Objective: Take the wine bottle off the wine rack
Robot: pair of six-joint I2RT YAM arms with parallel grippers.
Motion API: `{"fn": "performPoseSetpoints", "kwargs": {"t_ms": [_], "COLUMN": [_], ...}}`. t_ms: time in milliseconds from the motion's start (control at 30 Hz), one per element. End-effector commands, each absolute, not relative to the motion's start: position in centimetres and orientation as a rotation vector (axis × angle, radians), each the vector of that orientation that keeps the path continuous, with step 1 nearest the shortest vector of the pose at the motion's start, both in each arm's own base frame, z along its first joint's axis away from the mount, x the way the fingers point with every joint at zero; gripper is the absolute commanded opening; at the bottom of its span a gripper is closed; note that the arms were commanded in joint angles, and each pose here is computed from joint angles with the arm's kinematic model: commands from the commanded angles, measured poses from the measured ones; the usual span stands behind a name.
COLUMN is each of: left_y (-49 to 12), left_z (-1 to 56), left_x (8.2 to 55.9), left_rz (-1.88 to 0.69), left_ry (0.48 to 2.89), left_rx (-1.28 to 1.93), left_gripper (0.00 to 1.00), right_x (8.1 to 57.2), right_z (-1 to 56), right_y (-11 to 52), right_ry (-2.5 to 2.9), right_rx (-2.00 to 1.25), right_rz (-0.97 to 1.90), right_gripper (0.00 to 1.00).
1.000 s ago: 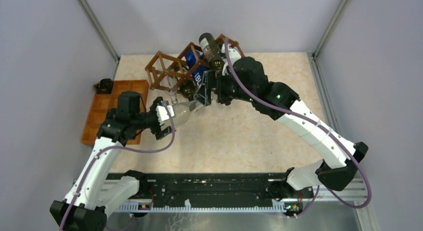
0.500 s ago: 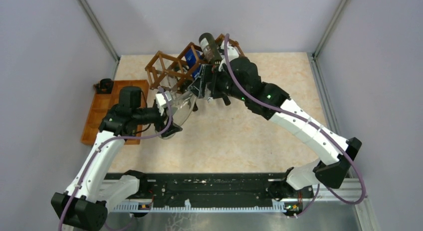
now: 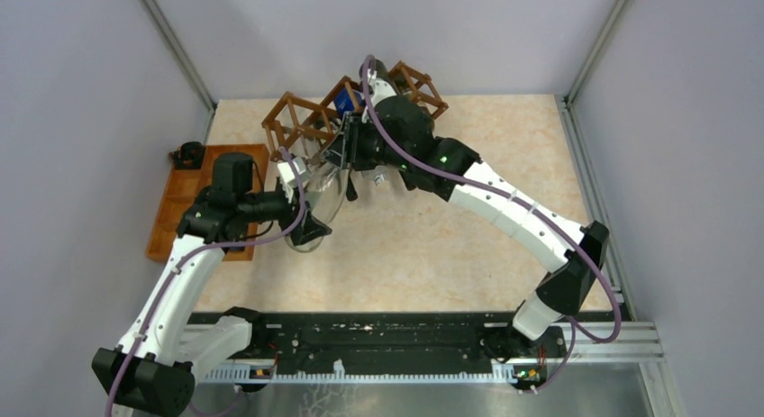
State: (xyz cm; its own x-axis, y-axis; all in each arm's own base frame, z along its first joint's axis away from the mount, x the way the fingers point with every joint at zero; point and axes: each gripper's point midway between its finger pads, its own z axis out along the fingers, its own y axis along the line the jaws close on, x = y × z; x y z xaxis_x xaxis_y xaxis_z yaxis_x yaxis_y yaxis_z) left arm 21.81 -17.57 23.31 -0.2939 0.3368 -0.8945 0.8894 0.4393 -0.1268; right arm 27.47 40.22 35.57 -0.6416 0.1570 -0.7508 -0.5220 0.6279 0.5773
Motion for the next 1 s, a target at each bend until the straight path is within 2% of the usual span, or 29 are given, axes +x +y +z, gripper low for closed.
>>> {"fn": "performPoseSetpoints", "kwargs": {"t_ms": [0,67,100,133,200,233,267,633,967], "left_y": [-19.2,-19.3,-19.4,-19.5,-19.6,-19.6,-19.7,-18.7,-17.8], "left_z": [29.5,29.7,29.8,29.8,29.7,29.8,29.8,31.2,31.9], "left_x": [22.4,22.6,22.7,22.7,22.7,22.7,22.6,23.8,26.5], "left_rz": [-0.833,-0.843,-0.851,-0.861,-0.877,-0.886,-0.893,-0.788,-0.695], "left_ry": [1.589,1.593,1.598,1.606,1.621,1.621,1.630,1.677,1.784], "left_rx": [1.085,1.073,1.066,1.059,1.053,1.058,1.058,1.052,0.974], "left_gripper": [0.01,0.06,0.12,0.27,0.75,0.92,0.98,0.99,0.99], "right_x": [26.8,26.8,26.9,27.0,27.3,27.6,27.8,30.2,31.6], "right_z": [39.5,39.3,39.3,39.3,39.9,40.3,40.7,47.2,50.0], "right_y": [41.2,41.0,40.8,40.6,39.8,39.3,38.6,25.2,12.8], "right_ry": [1.927,1.936,1.938,1.938,1.932,1.929,1.928,1.856,1.758], "right_rx": [-0.301,-0.302,-0.301,-0.301,-0.298,-0.294,-0.292,-0.211,0.017], "right_rz": [1.140,1.126,1.115,1.099,1.071,1.062,1.052,0.763,0.217], "right_gripper": [0.26,0.15,0.09,0.04,0.00,0.00,0.00,0.00,0.00]}}
